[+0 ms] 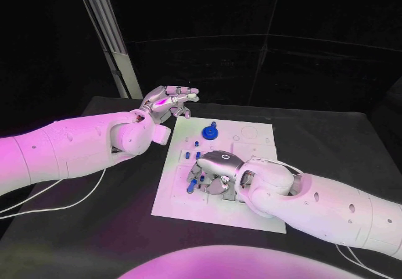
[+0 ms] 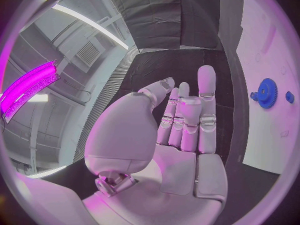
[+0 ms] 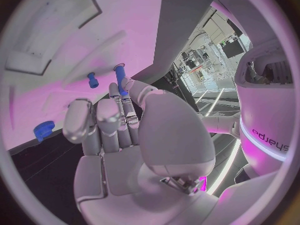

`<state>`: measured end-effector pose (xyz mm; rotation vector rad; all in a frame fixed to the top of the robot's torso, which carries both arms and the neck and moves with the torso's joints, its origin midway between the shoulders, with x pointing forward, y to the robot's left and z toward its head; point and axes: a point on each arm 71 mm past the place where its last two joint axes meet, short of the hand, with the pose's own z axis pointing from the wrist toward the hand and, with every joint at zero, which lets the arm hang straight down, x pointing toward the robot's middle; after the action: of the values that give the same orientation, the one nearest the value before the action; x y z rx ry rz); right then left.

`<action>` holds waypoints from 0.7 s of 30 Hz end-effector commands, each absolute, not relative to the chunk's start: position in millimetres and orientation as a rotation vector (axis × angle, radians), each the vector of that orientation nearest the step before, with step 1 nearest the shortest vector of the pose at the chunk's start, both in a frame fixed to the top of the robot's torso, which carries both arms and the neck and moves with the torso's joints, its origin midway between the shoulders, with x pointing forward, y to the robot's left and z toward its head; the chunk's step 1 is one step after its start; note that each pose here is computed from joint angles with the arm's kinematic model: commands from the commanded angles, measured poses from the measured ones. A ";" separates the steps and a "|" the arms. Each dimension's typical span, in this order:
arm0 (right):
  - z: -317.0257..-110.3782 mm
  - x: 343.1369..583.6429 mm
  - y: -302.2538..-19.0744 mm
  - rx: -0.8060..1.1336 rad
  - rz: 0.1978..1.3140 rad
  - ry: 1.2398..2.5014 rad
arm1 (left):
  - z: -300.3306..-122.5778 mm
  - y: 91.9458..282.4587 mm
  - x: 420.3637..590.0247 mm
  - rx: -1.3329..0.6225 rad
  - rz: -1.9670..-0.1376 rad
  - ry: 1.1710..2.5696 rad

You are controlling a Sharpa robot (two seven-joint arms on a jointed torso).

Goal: Assemble the parts on the task board

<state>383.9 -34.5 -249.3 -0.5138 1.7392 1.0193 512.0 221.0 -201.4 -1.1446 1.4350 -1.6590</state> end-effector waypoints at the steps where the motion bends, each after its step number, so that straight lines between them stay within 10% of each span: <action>1: -249.8 384.1 -33.5 -0.554 0.963 1.738 | -199.9 219.9 512.1 -1.140 -1.678 1.433; 21: -247.8 371.3 -20.4 -0.629 0.972 1.698 | -200.1 219.8 512.6 -1.140 -1.678 1.434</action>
<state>373.5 -22.8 -250.0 -0.6072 1.7269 0.9750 512.4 221.1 -201.5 -1.1442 1.4353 -1.6596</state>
